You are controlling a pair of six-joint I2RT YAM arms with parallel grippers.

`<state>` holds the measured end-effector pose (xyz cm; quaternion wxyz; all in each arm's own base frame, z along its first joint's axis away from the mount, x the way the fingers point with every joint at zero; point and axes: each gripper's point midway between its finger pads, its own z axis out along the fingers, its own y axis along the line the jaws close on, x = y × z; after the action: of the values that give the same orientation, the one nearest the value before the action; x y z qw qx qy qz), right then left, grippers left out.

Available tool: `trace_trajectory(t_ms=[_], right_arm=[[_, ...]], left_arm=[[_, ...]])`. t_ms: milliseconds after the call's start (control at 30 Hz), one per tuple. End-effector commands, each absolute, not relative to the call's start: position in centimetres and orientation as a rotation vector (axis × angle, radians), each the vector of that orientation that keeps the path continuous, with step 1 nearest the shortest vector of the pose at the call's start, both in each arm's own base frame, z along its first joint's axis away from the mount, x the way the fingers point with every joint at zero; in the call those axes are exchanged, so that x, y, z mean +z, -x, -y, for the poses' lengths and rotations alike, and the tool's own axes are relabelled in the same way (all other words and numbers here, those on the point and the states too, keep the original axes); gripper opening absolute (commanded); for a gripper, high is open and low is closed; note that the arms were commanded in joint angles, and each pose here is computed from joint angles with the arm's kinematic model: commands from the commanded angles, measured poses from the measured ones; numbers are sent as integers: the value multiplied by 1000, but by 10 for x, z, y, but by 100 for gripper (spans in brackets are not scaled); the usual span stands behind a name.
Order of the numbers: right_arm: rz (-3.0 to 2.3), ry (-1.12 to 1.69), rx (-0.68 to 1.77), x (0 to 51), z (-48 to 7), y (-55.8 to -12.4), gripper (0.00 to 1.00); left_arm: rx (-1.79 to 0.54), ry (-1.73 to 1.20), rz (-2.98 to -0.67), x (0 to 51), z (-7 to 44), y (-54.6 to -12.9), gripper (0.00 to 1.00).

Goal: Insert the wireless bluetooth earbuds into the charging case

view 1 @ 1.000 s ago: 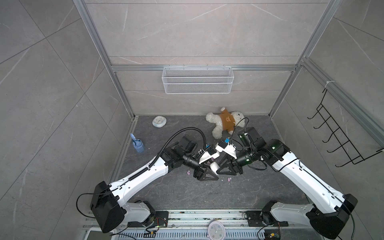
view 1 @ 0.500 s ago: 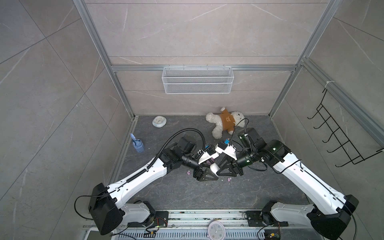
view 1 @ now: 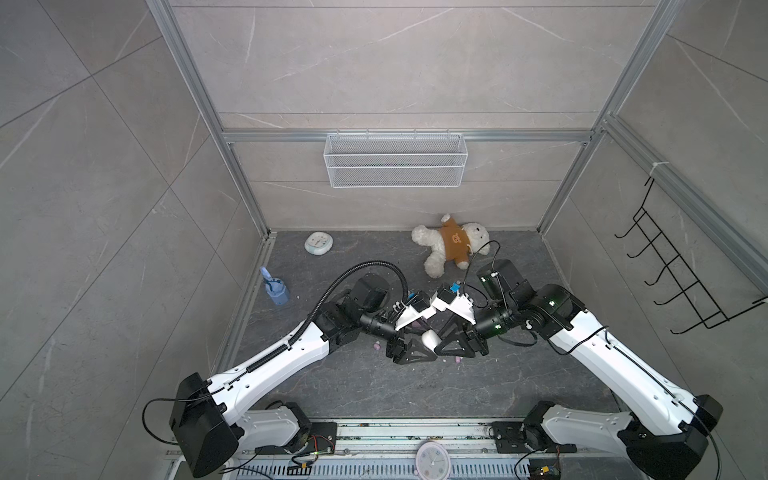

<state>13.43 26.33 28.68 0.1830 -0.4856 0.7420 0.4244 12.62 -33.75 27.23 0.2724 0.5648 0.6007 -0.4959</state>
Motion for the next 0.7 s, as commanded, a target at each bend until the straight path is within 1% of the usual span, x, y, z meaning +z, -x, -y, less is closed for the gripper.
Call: trace_trajectory(t_ms=[0, 133, 300, 567, 633, 667], right_arm=[[-2150, 1381, 1224, 278, -260, -121, 41], [-2147, 1389, 1232, 279, -260, -119, 42], [-2154, 1413, 1225, 278, -261, -120, 42], [-2162, 1426, 1226, 276, -263, -121, 42], [-2164, 1429, 1226, 275, -263, -120, 42], [-2163, 1432, 1229, 275, -263, -120, 42]], left_arm=[[-1320, -1500, -1460, 305, 341, -127, 72], [-1343, -1521, -1465, 305, 343, -125, 72], [-1351, -1530, -1454, 307, 344, -124, 68], [-1362, -1531, -1449, 308, 343, -123, 58], [-1369, -1536, -1447, 308, 343, -122, 59], [-1367, -1537, -1446, 308, 343, -122, 63]])
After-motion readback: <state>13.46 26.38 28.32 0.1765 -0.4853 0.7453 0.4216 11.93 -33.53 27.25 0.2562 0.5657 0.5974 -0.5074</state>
